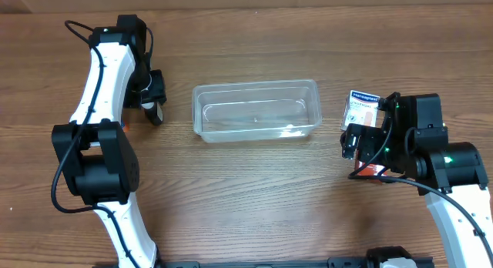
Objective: Pack container
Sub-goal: 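Reach the left gripper to the dark brown bottle and grasp it, then lower the brown bottle into the container's left end and release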
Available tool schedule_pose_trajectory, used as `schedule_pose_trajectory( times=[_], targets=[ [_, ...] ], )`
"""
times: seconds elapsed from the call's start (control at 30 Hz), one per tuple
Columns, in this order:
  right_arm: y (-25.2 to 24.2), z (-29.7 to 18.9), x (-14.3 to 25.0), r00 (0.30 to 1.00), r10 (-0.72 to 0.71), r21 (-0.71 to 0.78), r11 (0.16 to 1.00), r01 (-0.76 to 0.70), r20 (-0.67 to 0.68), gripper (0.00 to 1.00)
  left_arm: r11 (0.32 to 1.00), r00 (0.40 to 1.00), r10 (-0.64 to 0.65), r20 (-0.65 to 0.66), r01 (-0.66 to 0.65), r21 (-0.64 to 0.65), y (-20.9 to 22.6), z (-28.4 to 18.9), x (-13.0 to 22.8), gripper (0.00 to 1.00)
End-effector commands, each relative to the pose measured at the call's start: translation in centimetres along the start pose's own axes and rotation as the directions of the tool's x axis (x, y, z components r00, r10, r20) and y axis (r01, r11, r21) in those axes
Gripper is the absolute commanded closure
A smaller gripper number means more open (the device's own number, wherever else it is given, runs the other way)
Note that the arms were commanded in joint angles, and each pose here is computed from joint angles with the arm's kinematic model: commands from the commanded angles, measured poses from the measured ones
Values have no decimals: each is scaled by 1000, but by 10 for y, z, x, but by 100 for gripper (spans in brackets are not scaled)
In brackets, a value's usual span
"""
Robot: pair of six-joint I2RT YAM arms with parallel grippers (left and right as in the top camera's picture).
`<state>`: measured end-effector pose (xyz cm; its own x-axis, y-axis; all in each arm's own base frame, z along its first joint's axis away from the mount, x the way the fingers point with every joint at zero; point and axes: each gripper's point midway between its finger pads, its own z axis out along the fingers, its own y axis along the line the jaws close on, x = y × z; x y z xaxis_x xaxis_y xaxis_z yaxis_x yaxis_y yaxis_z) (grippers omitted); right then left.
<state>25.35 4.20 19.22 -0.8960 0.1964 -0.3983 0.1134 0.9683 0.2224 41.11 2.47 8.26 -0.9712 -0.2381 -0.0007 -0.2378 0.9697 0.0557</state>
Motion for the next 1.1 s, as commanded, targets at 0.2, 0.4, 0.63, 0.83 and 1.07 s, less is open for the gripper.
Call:
schedule_pose_trajectory(
  times=[0.2, 0.4, 0.63, 0.83, 1.07],
  targets=[
    [1, -8, -9, 999, -7, 1, 1000, 7, 34, 0, 999, 1000, -3, -25, 2, -41, 8, 7, 0, 71],
    [1, -8, -9, 999, -7, 1, 1000, 7, 35, 0, 999, 999, -4, -34, 2, -41, 9, 4, 3, 86],
    [1, -8, -9, 999, -7, 1, 1000, 7, 35, 0, 1000, 1000, 4, 28, -5, 19, -2, -42, -1, 94],
    [1, -8, -9, 999, -8, 1, 1000, 8, 35, 0, 988, 978, 76, 194, -100, 117, -45, -137, 11, 96],
    [1, -8, -9, 999, -8, 1, 1000, 8, 36, 0, 946, 927, 229, 297, -283, 155, -121, -187, 64, 96]
  ],
)
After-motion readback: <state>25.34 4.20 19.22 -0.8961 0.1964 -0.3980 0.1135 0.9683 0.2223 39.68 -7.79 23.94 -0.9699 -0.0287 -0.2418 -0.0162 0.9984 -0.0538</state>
